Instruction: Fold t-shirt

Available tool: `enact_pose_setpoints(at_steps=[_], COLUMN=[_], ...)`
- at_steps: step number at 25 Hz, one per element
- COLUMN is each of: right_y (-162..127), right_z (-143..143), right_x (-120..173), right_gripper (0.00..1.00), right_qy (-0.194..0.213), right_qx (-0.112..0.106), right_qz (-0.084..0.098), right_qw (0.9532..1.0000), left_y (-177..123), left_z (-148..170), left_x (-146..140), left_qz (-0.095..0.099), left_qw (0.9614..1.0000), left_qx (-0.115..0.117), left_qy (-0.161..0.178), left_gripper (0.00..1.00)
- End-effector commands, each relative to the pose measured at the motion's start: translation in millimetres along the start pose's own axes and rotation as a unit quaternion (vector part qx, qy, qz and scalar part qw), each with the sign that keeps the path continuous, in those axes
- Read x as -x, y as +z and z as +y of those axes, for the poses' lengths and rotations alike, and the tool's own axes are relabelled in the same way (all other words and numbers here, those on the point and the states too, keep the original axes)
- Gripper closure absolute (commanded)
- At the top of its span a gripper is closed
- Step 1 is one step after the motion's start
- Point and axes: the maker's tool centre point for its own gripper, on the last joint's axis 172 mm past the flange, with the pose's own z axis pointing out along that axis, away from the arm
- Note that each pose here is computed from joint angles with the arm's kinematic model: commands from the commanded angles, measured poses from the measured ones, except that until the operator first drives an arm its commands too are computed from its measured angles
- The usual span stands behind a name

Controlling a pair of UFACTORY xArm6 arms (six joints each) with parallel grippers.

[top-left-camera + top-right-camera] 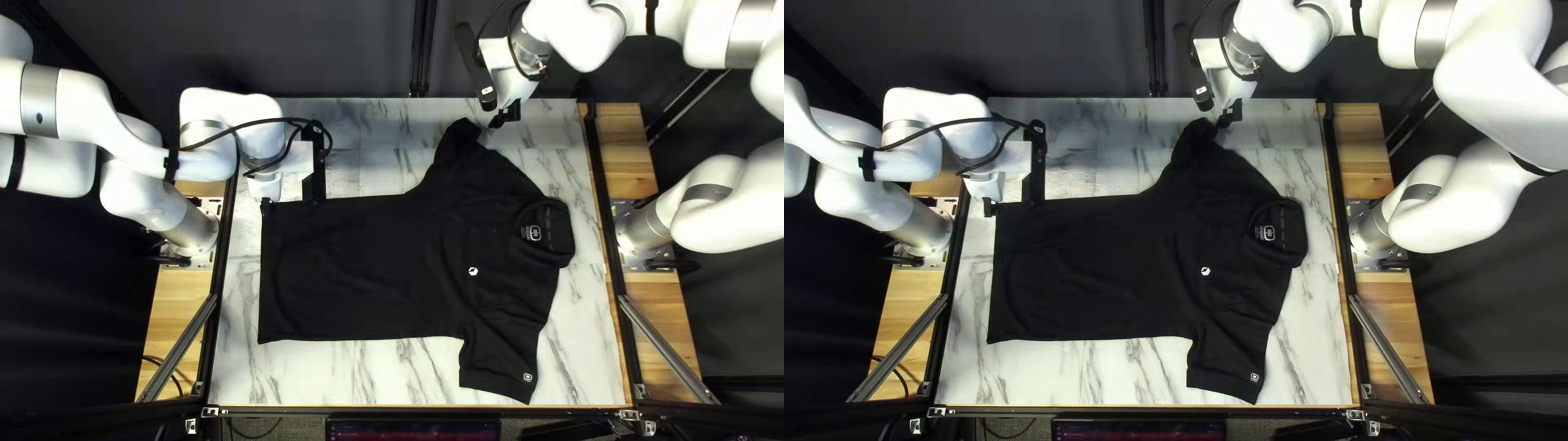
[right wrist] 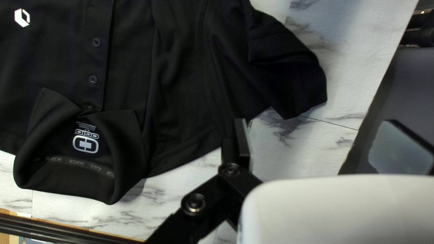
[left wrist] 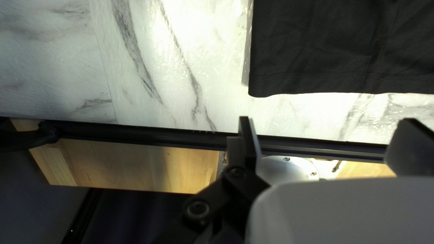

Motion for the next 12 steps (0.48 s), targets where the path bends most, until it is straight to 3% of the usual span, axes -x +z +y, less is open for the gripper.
enact_pose_setpoints(at_steps=[1, 12], right_y=[16.8, 81.8], right_z=[23.8, 30.0], right_x=[5.7, -5.4], right_gripper=[0.0, 0.0], right_qy=[-0.06, -0.162], right_qx=[0.013, 0.007], right_qz=[-0.021, -0.047], right_qw=[0.9979, 0.9856], left_y=[0.0, 0.0], left_z=[0.0, 0.0], left_x=[0.0, 0.0], left_qz=[0.0, 0.0], left_qw=[1.0, 1.0], left_qx=[0.0, 0.0], left_qy=[0.0, 0.0], left_gripper=[0.0, 0.0])
